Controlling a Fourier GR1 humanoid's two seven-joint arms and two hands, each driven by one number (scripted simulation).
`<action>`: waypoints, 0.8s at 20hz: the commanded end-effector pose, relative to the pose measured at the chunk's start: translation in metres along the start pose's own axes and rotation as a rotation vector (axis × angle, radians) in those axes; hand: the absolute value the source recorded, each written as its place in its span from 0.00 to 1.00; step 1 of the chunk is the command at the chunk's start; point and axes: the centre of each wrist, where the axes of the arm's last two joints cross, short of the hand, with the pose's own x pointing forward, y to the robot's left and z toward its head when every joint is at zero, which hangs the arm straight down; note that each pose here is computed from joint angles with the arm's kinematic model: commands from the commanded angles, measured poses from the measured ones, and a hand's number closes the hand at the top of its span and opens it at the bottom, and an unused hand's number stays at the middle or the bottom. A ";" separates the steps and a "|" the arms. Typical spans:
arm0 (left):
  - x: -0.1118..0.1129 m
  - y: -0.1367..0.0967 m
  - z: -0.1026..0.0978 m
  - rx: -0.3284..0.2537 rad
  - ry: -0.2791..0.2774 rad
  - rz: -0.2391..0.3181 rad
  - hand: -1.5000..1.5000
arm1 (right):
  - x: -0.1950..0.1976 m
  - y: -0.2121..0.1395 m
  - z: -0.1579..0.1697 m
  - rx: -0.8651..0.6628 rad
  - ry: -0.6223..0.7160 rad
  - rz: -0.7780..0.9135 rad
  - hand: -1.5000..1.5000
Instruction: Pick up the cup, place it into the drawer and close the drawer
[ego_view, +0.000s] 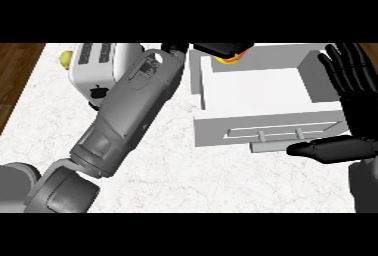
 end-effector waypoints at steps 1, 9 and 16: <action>-0.008 -0.008 0.001 -0.003 0.080 -0.092 1.00 | 0.003 -0.012 0.001 0.021 -0.006 -0.004 0.00; -0.041 -0.003 0.018 -0.143 0.226 -0.165 1.00 | 0.007 0.013 -0.023 0.084 -0.039 -0.016 0.00; -0.053 -0.003 0.028 -0.133 0.198 -0.110 0.00 | 0.006 0.017 -0.020 0.135 -0.077 -0.058 0.00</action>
